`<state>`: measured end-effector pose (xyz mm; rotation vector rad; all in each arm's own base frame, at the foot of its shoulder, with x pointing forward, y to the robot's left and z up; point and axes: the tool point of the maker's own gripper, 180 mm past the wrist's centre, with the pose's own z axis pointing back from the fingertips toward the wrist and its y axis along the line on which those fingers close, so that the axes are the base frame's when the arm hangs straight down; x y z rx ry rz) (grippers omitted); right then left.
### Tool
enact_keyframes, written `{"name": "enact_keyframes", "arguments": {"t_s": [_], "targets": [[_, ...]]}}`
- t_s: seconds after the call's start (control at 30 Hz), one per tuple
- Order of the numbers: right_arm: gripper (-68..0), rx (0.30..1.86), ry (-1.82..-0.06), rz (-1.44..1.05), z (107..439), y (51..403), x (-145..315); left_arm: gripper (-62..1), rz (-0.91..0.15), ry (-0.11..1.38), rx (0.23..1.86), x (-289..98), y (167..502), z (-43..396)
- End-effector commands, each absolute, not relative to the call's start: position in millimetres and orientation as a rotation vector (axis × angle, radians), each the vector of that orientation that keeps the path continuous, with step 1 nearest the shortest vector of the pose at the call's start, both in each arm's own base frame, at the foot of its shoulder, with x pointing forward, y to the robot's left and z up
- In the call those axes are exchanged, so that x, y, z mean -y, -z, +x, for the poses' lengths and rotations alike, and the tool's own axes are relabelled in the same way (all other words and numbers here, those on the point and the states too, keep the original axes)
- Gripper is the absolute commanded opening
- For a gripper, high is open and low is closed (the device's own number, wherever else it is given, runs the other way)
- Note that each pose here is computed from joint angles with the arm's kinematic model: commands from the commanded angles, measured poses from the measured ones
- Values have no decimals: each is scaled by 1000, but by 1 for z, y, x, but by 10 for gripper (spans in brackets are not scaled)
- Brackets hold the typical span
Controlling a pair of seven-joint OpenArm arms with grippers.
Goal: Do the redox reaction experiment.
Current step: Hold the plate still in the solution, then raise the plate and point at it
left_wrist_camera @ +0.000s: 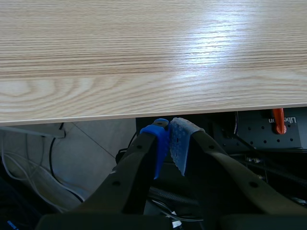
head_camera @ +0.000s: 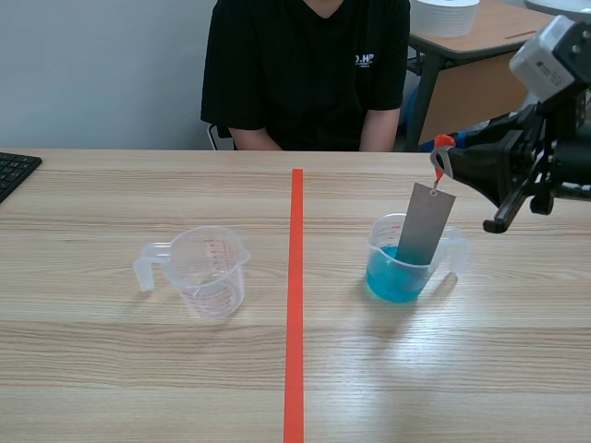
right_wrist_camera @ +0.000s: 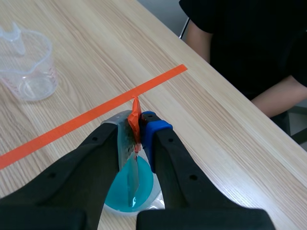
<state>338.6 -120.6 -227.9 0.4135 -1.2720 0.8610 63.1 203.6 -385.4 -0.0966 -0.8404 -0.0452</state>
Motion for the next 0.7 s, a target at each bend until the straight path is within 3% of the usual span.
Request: {"name": "enact_keyframes", "arguments": {"t_s": [0.0,0.67], "targets": [[-662,1325,-877,401,343,205,123,-560,-110,41,857,-199,382,66],[-662,1358,-862,407,337,149,119,-560,-110,41,857,-199,382,66]]}}
